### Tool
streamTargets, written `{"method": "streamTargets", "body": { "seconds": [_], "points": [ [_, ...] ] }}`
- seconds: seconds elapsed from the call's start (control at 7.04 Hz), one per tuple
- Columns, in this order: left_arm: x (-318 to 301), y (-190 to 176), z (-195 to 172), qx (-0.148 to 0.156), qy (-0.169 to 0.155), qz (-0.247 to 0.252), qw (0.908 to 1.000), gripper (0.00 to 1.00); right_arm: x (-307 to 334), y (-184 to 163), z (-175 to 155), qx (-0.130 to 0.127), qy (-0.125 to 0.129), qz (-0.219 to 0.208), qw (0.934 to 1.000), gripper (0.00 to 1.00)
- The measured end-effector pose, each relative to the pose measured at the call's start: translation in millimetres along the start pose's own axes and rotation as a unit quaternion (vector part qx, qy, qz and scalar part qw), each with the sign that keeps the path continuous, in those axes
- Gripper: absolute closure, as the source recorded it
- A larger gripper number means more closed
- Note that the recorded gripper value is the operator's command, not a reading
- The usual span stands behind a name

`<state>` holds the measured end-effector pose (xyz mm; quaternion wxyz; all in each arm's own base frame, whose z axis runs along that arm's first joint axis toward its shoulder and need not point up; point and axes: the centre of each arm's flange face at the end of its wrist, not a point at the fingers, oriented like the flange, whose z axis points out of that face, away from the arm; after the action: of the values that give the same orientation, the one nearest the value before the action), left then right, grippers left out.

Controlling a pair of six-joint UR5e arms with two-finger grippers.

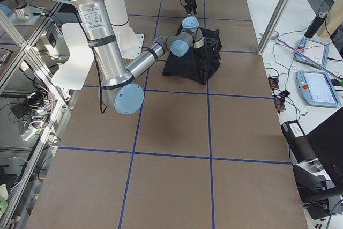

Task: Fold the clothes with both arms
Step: 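Raise the right gripper while lowering the left gripper to the shirt's side edge, then grasp the black shirt's side edge nearest the left gripper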

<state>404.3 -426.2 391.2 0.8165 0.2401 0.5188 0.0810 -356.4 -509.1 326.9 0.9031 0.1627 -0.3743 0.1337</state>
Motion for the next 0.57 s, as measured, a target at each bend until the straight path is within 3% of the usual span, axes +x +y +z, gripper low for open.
{"method": "streamTargets", "body": {
  "seconds": [0.43, 0.57],
  "points": [
    [24, 47, 24, -0.012, 0.006, -0.042, 0.999, 0.24, 0, 0, -1, 0.001, -0.001, 0.0, 1.0, 0.0],
    [26, 51, 26, -0.014, 0.006, -0.047, 0.9988, 0.25, 0, 0, -1, 0.001, -0.001, 0.0, 1.0, 0.0]
  ]
}}
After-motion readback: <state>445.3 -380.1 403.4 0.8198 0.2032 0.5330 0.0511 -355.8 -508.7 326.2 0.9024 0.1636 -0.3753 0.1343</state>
